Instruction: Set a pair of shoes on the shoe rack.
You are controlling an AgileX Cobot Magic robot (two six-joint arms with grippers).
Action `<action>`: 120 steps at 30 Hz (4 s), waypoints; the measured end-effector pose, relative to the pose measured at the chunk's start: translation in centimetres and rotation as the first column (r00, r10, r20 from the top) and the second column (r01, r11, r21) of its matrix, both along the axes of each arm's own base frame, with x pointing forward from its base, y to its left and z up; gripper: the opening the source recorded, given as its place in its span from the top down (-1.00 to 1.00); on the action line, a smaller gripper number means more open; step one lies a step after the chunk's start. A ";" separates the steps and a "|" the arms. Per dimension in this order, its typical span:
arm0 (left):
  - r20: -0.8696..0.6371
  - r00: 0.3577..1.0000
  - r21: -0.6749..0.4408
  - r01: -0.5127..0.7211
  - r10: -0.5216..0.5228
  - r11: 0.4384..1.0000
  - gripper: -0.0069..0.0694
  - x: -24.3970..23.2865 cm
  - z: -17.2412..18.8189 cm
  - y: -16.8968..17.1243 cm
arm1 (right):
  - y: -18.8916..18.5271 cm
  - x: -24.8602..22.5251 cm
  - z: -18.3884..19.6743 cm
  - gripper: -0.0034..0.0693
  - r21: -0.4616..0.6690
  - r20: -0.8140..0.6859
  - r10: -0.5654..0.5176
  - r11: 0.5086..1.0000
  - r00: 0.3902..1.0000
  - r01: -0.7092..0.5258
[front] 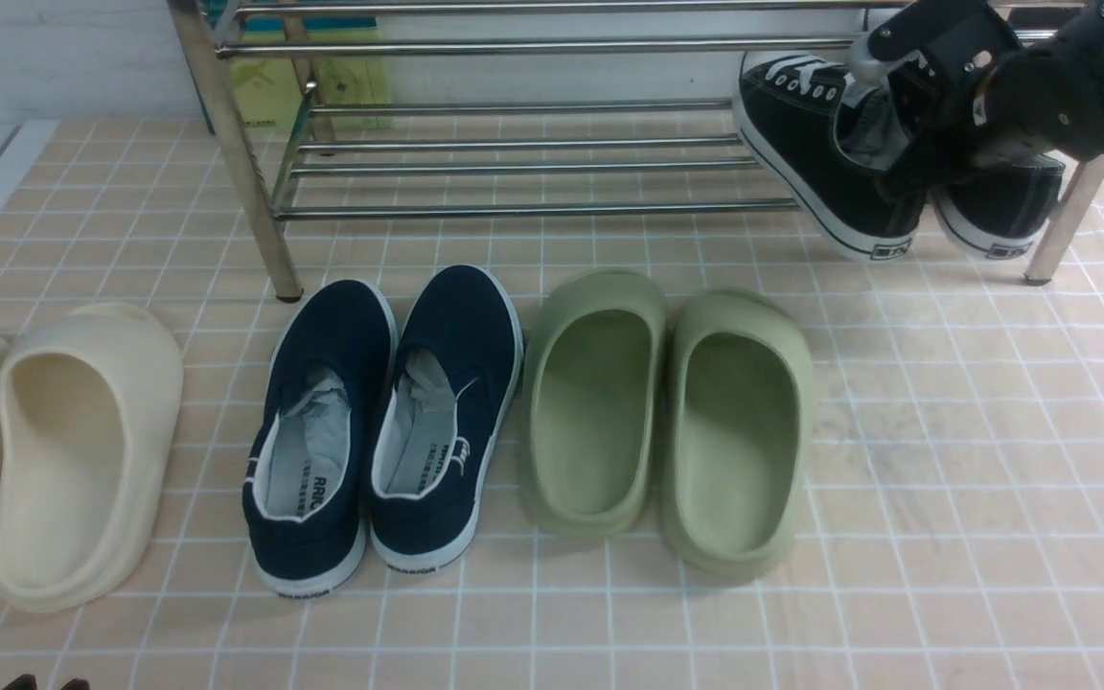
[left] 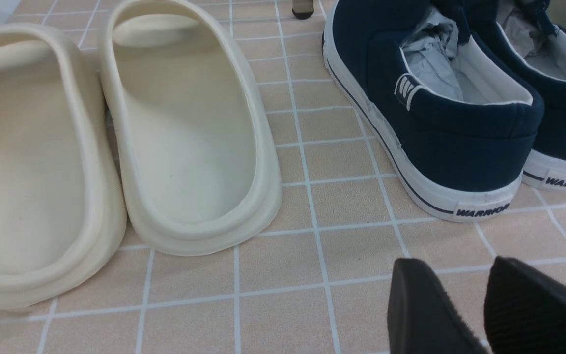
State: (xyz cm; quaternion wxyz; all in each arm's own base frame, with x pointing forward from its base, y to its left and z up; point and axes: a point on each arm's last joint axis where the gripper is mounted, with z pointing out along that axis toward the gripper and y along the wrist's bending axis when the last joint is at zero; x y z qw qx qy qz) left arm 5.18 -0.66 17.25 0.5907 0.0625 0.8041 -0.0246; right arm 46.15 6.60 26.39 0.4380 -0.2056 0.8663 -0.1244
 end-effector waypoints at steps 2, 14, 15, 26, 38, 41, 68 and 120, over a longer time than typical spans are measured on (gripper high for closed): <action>0.000 1.000 0.000 0.000 0.000 1.000 0.19 0.0 0.0 0.0 | -0.1 0.6 -0.6 0.89 0.000 0.029 0.019 1.000 0.999 -0.019; 0.000 1.000 0.000 0.000 0.000 1.000 0.19 0.0 0.0 0.0 | -0.3 1.4 -1.4 0.52 -0.017 0.074 0.057 0.998 0.996 -0.056; 0.000 1.000 0.000 0.000 0.000 1.000 0.19 0.0 0.0 0.0 | -0.3 1.4 -1.4 0.43 -0.018 0.070 0.055 0.998 0.996 -0.054; 0.000 1.000 0.000 0.000 0.000 1.000 0.19 0.0 0.0 0.0 | -1.1 -0.1 1.5 -0.33 0.101 0.021 -0.106 0.989 0.994 0.104; 0.000 1.000 0.000 0.000 0.000 1.000 0.19 0.0 0.0 0.0 | -2.8 -4.7 8.0 0.18 0.137 -0.019 -0.237 0.962 0.971 0.237; 0.000 1.000 0.000 0.000 0.000 1.000 0.19 0.0 0.0 0.0 | -3.5 -5.0 6.7 0.62 0.163 -0.138 -0.274 0.942 0.952 0.295; 0.000 1.000 0.000 0.000 0.000 1.000 0.19 0.0 0.0 0.0 | -8.4 -1.6 -3.7 0.93 0.594 -0.421 -0.001 0.756 0.907 0.276; 0.000 1.000 0.000 0.000 0.000 1.000 0.19 0.0 0.0 0.0 | -6.2 -33.3 21.5 0.86 0.366 0.228 -0.116 0.930 0.967 0.025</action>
